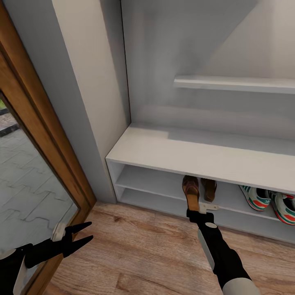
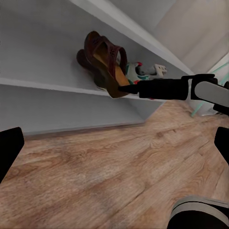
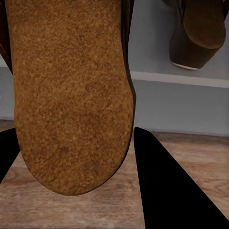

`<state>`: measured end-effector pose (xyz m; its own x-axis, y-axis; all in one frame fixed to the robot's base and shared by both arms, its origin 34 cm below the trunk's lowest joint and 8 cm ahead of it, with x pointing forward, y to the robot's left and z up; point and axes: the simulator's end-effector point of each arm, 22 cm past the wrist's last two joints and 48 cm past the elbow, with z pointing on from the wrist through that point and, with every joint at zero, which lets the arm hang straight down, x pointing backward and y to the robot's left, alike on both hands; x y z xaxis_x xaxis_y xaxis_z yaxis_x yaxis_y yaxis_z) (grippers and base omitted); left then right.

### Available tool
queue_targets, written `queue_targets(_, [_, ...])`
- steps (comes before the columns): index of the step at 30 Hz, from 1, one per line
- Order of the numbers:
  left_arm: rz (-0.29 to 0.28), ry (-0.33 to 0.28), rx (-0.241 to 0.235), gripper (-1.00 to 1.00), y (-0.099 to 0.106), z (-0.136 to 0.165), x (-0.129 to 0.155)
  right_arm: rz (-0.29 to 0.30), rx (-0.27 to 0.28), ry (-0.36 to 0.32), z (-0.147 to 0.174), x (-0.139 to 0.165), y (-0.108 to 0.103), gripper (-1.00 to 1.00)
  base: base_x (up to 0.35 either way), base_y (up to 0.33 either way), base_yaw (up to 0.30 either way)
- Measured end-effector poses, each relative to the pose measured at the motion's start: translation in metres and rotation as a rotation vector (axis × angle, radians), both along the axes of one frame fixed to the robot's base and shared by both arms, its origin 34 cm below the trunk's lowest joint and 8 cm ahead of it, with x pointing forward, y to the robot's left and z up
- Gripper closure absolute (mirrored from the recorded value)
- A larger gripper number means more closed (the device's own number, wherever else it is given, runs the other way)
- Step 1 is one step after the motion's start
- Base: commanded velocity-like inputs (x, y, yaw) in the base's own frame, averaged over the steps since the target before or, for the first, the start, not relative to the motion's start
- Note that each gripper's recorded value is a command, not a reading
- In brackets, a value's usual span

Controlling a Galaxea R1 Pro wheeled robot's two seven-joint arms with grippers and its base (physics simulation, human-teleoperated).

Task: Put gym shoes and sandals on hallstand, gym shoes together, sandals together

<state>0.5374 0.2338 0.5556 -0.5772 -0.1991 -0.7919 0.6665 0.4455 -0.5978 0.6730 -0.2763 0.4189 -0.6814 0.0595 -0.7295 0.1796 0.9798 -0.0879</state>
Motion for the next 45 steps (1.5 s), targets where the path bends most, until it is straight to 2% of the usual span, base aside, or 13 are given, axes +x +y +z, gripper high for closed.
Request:
queue_targets(6, [0.000,0.000,0.000,-1.00,0.000,0.000,0.000,-0.003,0.005,0.009,-0.004,-0.002,-0.001,1.00,0.145,0.000,0.000])
queue_targets(14, [0.000,0.000,0.000,-1.00,0.000,0.000,0.000,0.000,0.012,0.161,-0.061,-0.046,0.002,1.00,0.048,0.000,0.000])
queue_targets(18, [0.000,0.000,0.001,-1.00,0.000,0.000,0.000,0.002,0.010,0.189,-0.070,-0.054,0.003,1.00,0.005,0.000,0.000])
queue_targets(23, [0.000,0.000,0.001,-1.00,0.000,0.000,0.000,0.002,0.009,0.193,-0.072,-0.056,0.002,1.00,0.001,0.000,0.000])
queue_targets(32, [0.000,0.000,0.000,-1.00,0.000,0.000,0.000,-0.002,0.007,0.144,-0.066,-0.048,0.001,1.00,0.113,0.000,0.000])
queue_targets(45, [0.000,-0.001,-0.001,-1.00,0.000,0.000,0.000,-0.003,0.006,0.138,-0.065,-0.047,0.001,1.00,0.054,0.000,0.000])
